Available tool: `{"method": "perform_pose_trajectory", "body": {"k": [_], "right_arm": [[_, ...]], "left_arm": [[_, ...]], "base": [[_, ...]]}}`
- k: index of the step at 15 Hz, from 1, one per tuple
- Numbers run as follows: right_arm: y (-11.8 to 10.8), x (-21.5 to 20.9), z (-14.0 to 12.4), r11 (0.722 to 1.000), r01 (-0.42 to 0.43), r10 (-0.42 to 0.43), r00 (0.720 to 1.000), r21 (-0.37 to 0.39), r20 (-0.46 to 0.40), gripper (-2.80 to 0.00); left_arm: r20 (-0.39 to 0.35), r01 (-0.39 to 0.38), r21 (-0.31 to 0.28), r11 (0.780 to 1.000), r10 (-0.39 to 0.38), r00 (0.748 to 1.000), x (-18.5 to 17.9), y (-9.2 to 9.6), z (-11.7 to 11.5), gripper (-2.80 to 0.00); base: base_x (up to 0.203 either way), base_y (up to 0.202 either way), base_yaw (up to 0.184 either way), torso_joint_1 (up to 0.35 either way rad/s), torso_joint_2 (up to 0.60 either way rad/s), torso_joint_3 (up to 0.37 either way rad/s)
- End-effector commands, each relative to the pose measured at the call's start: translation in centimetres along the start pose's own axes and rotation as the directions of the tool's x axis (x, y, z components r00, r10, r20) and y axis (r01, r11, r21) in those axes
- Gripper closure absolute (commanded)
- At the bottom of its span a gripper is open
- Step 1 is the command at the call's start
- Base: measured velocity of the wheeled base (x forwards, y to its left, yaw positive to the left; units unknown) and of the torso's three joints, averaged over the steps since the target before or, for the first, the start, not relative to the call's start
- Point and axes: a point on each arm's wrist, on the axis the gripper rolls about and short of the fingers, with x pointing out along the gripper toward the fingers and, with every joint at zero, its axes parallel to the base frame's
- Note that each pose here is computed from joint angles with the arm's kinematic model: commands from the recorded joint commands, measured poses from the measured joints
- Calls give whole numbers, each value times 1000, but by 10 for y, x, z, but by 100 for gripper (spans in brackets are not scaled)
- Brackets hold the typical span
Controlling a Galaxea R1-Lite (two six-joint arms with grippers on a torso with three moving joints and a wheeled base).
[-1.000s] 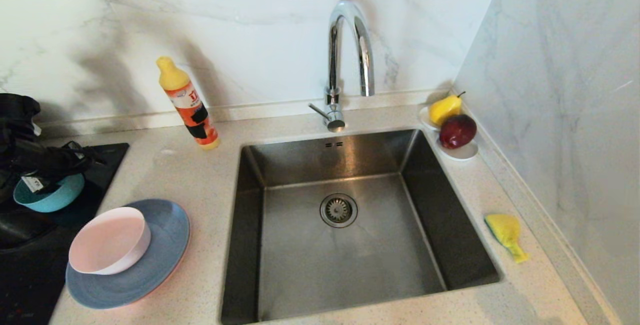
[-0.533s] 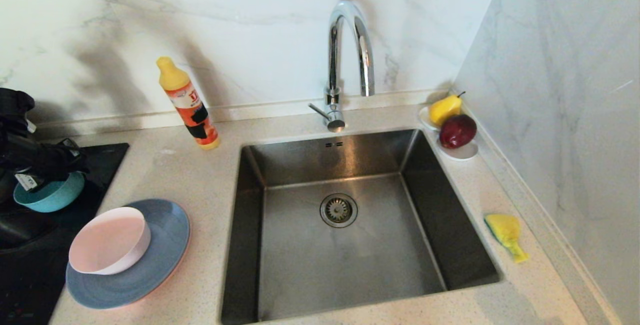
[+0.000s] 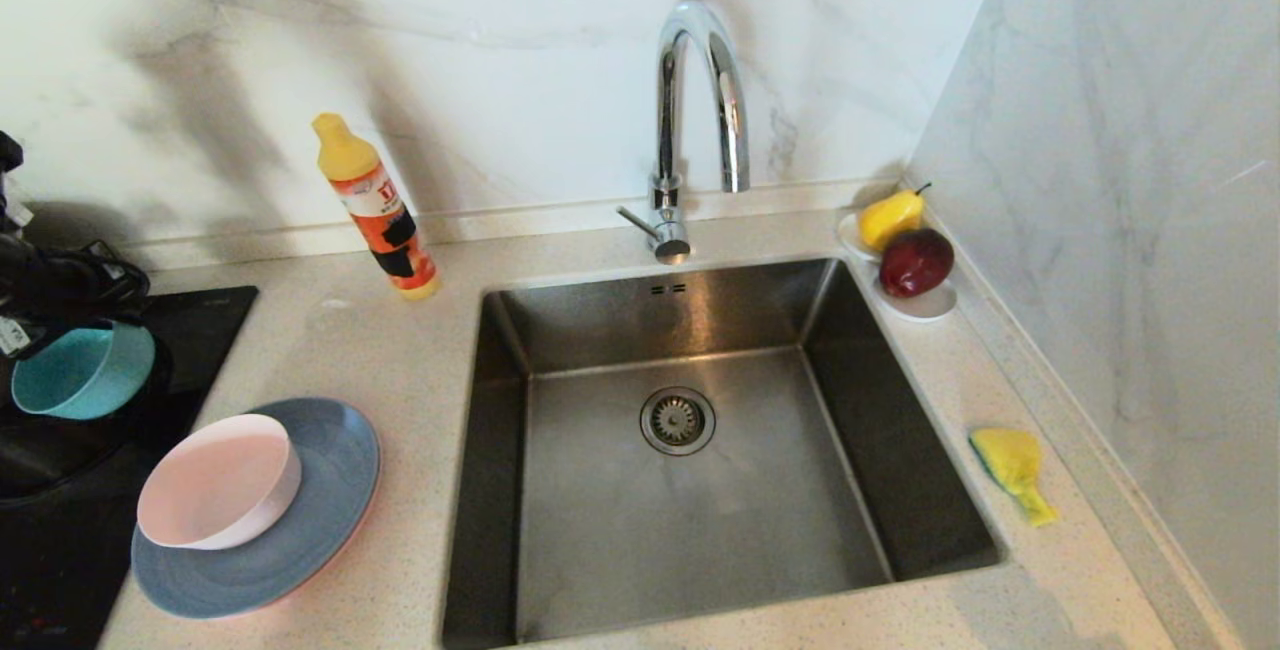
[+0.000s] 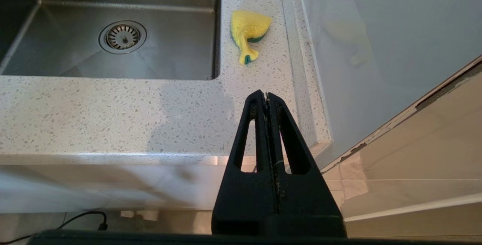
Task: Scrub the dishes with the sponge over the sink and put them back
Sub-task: Place the bowl on the bowl
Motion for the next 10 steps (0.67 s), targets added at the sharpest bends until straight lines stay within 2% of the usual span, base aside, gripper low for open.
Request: {"method": "perform_pose_trajectory", "body": {"k": [1,4,7,10], "right_arm": [[0,0,0,1000,-1,1,1000,-1,0,0],[0,0,0,1000,-1,1,1000,-1,0,0],[0,0,0,1000,-1,1,1000,-1,0,0],[0,0,0,1000,-1,1,1000,-1,-1,0]], "left_arm": [[52,39,23,999,-41,998,-47,-15,0,0],[-13,77,80,994,-76,997,-102,-36,-24,0],[-141,99,140,985,-79,987,-120,-47,-65,0],[-239,100,189,977,-53,970,-129,-45,-106,0]], "base": [[0,0,0,0,0,0],[0,0,0,0,0,0],[0,0,0,0,0,0],[0,0,0,0,0,0]]}}
